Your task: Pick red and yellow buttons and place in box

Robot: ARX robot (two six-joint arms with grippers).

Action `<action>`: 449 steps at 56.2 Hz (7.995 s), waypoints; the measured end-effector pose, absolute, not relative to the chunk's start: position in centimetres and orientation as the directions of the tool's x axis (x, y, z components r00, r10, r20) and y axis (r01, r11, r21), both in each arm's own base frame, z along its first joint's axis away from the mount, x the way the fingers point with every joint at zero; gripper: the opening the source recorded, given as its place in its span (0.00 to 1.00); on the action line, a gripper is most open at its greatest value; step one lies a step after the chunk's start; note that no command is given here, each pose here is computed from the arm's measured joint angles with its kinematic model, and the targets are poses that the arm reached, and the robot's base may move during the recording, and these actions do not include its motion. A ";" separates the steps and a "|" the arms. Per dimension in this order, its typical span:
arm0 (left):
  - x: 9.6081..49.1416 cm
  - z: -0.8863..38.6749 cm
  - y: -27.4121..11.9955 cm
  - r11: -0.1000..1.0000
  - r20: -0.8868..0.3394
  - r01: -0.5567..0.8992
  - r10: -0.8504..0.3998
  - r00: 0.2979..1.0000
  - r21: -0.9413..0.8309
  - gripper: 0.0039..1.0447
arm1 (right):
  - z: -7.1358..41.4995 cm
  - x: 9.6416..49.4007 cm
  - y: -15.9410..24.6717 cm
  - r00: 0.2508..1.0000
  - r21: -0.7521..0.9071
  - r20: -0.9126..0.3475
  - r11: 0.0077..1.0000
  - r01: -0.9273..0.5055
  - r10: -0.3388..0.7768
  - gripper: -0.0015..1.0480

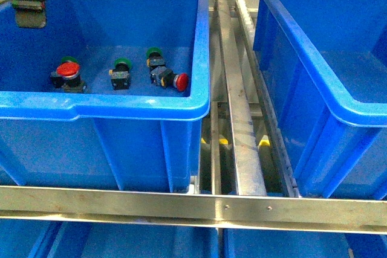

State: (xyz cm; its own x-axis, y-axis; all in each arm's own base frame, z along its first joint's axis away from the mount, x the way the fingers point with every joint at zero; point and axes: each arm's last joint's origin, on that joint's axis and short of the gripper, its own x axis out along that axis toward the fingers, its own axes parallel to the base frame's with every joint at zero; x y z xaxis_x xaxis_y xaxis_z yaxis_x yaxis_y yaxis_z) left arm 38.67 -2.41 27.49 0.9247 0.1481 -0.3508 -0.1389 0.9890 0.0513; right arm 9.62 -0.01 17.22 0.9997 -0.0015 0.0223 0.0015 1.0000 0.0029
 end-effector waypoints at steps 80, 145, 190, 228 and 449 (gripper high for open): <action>48.2 20.0 -6.9 0.984 -0.513 -0.139 0.179 0.840 0.115 0.91 | 17.2 9.6 0.0 1.000 0.003 0.022 1.000 0.001 -0.001 0.94; 38.7 29.6 -3.1 0.948 -0.089 0.218 -0.244 0.966 -0.234 0.33 | 17.2 9.6 0.0 1.000 0.003 0.022 1.000 0.001 -0.002 0.94; 35.1 24.9 -10.2 0.007 0.345 0.567 -0.787 0.512 -0.824 0.33 | 17.2 9.6 0.0 1.000 0.003 0.022 1.000 0.001 -0.001 0.94; 34.8 27.1 -17.5 -0.098 0.344 0.600 -0.886 0.310 -0.794 0.33 | 20.4 11.0 -1.1 0.910 0.115 0.182 0.927 0.356 -0.372 0.94; 31.9 31.5 -14.1 0.296 0.258 0.702 -0.781 0.568 -0.648 0.93 | 25.1 24.3 7.7 0.994 0.898 0.100 0.428 -0.106 0.037 0.33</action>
State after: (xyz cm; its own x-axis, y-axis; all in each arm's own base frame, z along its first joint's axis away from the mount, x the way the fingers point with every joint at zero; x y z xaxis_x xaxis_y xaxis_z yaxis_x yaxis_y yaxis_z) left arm 31.89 -14.13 31.48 0.5685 -0.7810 0.2585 0.7015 0.2961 -0.6482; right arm 24.30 7.68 25.06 0.9943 0.0372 0.0998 -0.1061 0.4275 0.8978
